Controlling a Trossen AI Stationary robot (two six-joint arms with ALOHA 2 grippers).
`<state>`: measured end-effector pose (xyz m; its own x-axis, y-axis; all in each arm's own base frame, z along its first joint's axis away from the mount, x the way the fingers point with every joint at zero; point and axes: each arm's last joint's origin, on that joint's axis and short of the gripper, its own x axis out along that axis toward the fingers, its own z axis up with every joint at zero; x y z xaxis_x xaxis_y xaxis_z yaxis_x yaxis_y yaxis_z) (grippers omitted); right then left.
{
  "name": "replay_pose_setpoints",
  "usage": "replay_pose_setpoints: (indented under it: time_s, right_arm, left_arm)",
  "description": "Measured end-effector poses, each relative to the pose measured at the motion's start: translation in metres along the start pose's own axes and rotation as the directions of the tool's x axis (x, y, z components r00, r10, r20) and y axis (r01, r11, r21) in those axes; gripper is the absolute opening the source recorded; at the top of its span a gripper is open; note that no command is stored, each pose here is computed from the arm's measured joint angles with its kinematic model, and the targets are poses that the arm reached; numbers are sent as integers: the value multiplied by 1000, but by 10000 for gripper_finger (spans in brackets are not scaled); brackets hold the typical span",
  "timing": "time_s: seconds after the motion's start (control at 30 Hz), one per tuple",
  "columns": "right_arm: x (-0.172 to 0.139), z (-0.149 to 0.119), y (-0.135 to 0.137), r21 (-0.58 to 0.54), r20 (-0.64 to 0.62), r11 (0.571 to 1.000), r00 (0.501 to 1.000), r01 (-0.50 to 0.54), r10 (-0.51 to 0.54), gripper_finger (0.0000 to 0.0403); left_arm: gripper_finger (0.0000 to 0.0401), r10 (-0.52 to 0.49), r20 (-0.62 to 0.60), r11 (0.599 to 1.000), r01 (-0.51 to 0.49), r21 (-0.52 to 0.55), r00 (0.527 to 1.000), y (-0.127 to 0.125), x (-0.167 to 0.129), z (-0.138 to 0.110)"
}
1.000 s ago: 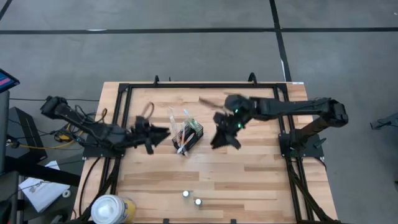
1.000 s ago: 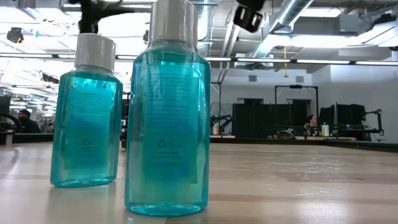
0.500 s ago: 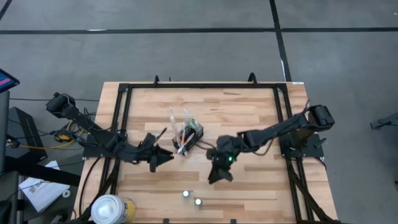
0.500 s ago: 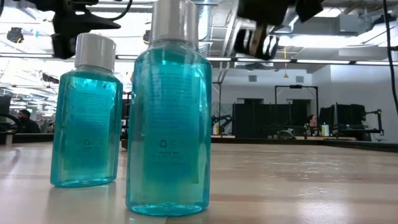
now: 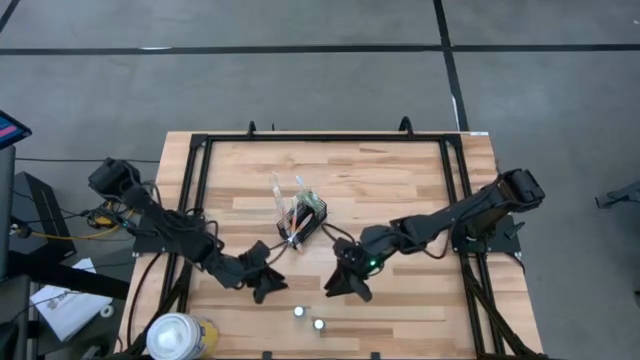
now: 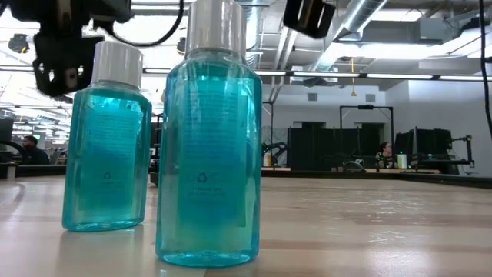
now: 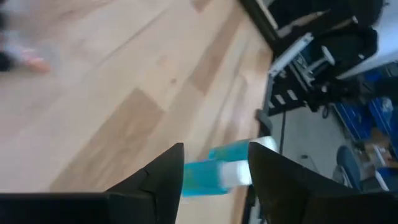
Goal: Pick & Place toothbrushing station
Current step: Put the left blue mouthwash into the wire organizer
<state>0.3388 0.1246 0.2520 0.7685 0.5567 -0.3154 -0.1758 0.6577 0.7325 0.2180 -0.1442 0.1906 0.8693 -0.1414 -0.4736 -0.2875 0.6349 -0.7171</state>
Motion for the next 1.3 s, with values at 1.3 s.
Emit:
replay_pose_setpoints:
  time_s: [1.3]
  right_arm:
    - [-12,10,15,3,178,999,983,50,-50,120]
  left_arm:
    - [218,196,-322,979,-168,111,926,-47,61,0]
